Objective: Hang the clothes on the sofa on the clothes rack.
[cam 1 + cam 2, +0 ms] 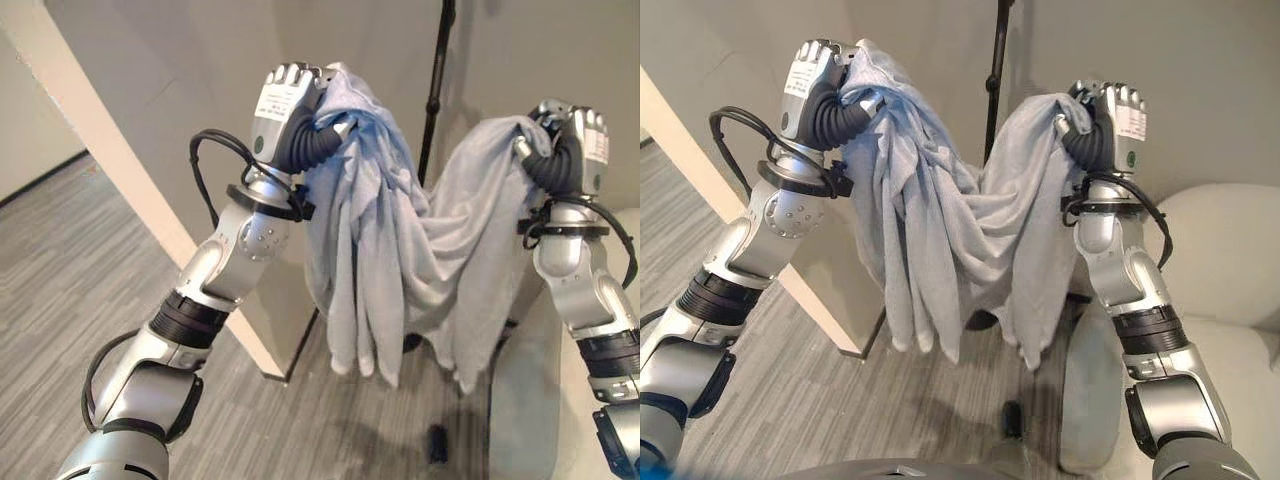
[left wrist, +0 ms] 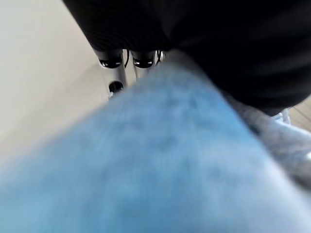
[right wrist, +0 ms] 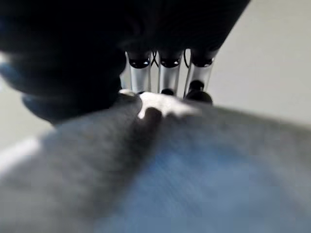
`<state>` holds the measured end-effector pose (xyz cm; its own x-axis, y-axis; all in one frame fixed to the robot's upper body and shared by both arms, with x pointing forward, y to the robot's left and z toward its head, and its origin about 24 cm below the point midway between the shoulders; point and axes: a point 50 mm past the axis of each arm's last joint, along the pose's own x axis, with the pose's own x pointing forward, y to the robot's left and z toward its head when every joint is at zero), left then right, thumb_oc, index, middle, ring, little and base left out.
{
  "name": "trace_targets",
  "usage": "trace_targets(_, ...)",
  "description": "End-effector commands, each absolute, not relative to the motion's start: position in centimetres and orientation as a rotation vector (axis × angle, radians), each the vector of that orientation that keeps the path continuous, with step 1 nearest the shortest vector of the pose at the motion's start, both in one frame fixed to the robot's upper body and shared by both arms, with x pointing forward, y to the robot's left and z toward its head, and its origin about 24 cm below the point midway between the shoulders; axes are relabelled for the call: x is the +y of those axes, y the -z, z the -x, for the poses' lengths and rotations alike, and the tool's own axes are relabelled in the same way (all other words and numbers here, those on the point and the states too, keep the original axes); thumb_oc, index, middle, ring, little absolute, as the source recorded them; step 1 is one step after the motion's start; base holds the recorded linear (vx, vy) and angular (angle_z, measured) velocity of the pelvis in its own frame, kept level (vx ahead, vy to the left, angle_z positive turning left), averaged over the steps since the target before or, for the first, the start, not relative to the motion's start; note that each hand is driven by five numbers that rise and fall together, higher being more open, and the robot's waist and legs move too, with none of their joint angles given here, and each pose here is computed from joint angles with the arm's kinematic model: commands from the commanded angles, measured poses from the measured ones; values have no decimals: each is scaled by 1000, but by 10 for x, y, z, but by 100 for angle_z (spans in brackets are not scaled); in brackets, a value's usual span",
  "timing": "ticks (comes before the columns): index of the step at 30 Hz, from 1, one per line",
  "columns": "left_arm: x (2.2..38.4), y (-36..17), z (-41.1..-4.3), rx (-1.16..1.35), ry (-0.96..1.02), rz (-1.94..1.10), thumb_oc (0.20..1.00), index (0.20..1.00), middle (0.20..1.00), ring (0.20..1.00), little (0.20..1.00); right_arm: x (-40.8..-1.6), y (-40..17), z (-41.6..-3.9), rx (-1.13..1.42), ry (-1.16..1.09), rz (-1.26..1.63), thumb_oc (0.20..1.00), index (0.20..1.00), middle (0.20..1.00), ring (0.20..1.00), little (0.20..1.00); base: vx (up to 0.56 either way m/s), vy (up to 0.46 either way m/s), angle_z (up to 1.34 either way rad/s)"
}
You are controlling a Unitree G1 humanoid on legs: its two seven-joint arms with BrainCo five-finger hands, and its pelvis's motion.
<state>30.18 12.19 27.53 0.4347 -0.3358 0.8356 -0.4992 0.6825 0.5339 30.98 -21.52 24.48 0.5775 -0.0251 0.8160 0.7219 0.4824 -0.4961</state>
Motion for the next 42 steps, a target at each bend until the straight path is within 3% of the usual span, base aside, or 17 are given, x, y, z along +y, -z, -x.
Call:
trace_targets(1, 132, -305, -296, -1261, -204, -864, 200, 200, 200, 200, 200, -205, -280, -300, -1030, 558, 918, 200, 200, 200, 200, 200, 218, -326, 12)
trace_targets(15, 143, -298, -297, -1192, -212, -763, 200, 200, 200, 200, 200, -211, -287, -291, -1077, 500, 915, 200, 200, 200, 200, 200, 95, -215, 24)
trace_targets(42, 182, -297, -295, -1144, -330, -941, 200, 200, 200, 200, 200, -215, -271, -295, -973, 423, 870, 200, 200, 200, 200, 200, 69, 61, -7)
